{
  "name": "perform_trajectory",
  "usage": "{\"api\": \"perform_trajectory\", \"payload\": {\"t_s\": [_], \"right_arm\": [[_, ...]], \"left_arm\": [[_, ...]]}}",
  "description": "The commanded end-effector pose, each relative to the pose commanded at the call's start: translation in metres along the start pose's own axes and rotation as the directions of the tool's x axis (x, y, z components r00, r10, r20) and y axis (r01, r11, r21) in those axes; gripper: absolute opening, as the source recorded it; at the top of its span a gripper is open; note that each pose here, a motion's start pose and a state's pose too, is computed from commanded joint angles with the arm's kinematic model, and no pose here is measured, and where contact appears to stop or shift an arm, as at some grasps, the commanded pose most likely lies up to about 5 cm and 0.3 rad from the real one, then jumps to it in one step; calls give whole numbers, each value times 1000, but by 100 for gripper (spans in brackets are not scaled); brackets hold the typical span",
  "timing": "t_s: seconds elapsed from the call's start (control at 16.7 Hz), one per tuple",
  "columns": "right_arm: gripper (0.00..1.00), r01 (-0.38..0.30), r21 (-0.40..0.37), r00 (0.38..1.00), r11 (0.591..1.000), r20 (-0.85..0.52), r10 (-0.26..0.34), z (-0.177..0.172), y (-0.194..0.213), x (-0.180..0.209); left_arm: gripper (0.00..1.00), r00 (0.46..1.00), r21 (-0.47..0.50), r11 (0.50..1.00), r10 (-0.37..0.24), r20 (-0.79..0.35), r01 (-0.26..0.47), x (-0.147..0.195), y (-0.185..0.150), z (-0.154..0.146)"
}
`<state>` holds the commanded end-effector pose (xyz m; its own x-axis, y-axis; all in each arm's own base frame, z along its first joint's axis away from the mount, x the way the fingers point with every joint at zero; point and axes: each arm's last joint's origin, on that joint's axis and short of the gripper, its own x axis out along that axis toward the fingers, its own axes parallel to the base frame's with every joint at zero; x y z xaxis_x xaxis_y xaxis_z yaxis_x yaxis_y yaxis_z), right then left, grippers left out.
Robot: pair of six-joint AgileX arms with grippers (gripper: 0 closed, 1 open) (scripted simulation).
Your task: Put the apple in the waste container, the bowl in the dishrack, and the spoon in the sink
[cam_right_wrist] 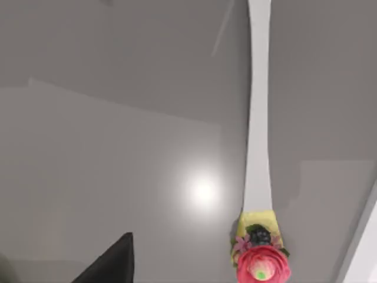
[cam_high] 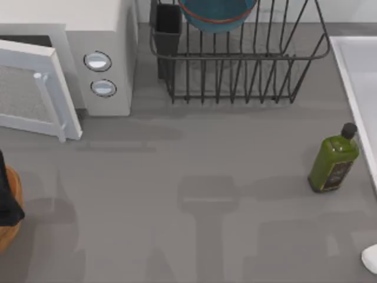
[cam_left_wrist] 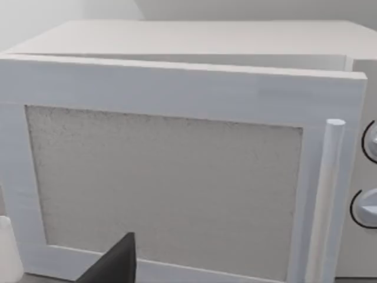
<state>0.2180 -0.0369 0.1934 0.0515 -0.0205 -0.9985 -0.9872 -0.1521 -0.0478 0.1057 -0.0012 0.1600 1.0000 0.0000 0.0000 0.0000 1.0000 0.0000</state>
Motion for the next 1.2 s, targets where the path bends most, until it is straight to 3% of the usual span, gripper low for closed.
{"api": "perform_trajectory", "payload": {"t_s": [0.18, 0.6, 1.2], "right_arm": [[100, -42, -74, 999, 996, 21, 44, -4, -7, 1], [100, -46, -81, 999, 996, 23, 48, -3, -8, 5], [100, -42, -80, 999, 996, 22, 44, -2, -5, 97]], "left_arm": [[100, 1000, 0, 1000, 0, 0, 0, 0, 0, 0], [100, 1000, 0, 1000, 0, 0, 0, 0, 0, 0], [100, 1000, 0, 1000, 0, 0, 0, 0, 0, 0]]}}
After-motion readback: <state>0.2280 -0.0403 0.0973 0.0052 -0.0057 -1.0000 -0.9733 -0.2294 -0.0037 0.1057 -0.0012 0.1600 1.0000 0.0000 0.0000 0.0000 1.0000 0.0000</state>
